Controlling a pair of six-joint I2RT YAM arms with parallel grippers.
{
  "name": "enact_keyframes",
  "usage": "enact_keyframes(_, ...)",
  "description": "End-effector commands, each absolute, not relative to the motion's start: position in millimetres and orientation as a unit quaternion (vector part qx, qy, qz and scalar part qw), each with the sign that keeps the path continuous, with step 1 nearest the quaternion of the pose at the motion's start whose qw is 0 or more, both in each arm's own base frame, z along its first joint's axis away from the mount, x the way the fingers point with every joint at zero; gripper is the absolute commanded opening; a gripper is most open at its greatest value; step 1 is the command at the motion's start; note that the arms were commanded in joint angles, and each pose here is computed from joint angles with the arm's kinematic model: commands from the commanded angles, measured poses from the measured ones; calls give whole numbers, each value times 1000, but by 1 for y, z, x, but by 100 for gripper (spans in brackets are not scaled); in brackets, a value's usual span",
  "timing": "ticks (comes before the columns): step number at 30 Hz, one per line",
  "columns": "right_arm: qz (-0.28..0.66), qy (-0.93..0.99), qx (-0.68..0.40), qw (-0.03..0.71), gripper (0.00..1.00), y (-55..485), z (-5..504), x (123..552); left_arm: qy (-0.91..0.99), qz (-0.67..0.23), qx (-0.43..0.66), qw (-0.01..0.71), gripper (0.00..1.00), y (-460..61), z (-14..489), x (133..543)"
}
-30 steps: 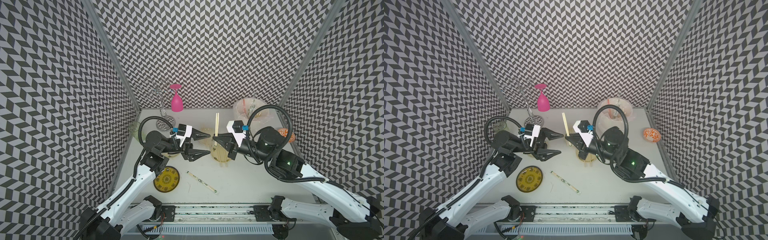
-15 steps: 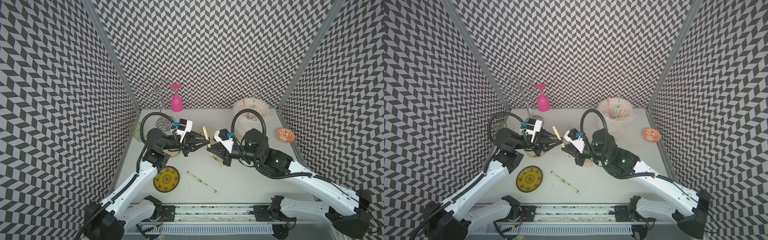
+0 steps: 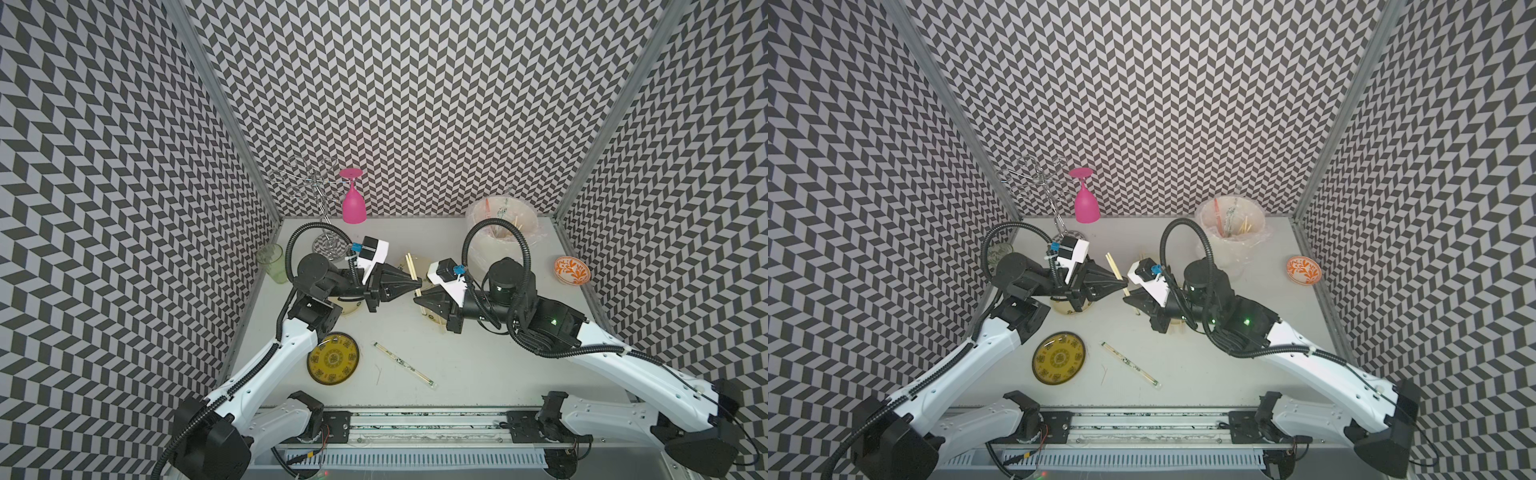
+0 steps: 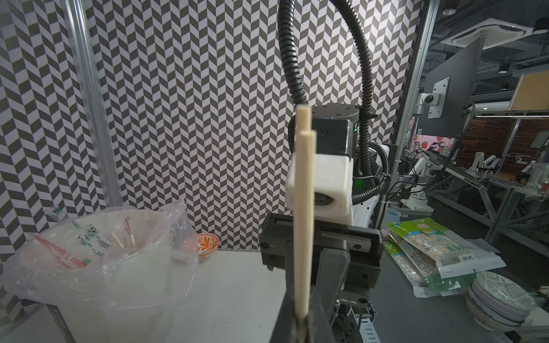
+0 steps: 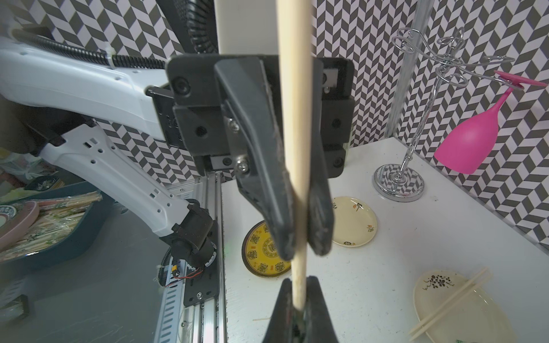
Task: Remove the packaging of disposable chopsticks
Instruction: Remove the packet bag from the disposable chopsticks.
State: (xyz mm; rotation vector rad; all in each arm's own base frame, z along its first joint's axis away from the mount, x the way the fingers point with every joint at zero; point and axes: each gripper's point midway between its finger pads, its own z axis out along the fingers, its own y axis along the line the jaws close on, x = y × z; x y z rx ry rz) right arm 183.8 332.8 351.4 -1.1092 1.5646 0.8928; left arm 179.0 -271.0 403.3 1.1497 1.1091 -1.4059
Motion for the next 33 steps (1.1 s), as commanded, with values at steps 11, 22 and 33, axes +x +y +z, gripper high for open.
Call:
enact_keyframes(11,301,647,-417,562,77,306,383,204,448,-548,431,560,0,-251,434,185)
enact_keyframes(22,309,643,-425,557,19,304,386,197,462,-538,415,569,0,-247,434,196)
enact_keyframes(33,298,633,-426,573,60,307,398,202,461,-553,427,548,0,-249,429,193)
